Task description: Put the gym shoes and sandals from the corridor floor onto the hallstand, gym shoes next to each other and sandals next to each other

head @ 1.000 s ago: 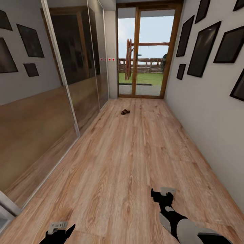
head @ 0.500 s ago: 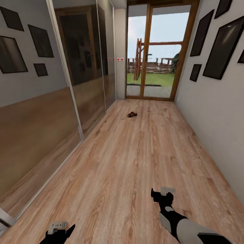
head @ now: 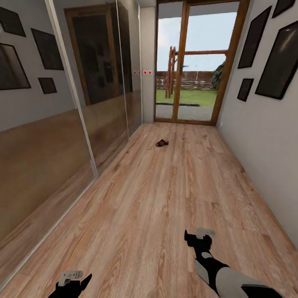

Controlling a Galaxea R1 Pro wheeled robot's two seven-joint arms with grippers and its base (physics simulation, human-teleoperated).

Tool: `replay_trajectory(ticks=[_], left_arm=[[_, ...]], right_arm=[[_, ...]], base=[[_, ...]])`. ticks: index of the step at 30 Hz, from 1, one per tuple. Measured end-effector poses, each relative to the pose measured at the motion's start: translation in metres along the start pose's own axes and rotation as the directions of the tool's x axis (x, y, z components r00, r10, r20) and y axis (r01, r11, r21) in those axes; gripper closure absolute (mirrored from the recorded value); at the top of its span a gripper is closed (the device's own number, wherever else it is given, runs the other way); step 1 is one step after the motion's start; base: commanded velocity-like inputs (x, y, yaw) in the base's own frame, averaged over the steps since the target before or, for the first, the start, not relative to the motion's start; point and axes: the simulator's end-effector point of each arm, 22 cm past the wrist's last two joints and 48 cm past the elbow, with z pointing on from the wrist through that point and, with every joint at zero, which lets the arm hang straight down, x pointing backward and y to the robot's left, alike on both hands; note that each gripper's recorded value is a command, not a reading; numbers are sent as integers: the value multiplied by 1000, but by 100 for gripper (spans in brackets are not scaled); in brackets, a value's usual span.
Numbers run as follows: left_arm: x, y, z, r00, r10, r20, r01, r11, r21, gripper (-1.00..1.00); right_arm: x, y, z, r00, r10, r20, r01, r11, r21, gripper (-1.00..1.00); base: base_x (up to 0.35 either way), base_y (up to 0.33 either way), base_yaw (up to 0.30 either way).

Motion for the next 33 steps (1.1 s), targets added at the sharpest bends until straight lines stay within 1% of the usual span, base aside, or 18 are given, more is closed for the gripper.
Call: replay_trajectory(ticks=[4, 7, 33], left_arm=[[0, 0, 0, 1000, 0, 0, 0, 1000, 0, -100], [0, 0, 0, 1000, 0, 0, 0, 1000, 0, -100], [0, 0, 0, 1000, 1, -1, -1, 1000, 0, -100]], right_arm=[[0, 0, 0, 1000, 0, 0, 0, 1000, 0, -100], [0, 0, 0, 1000, 0, 0, 0, 1000, 0, -100], [0, 0, 0, 1000, 0, 0, 0, 1000, 0, -100]], base=[[348, -106, 236], [348, -106, 109], [348, -106, 5]])
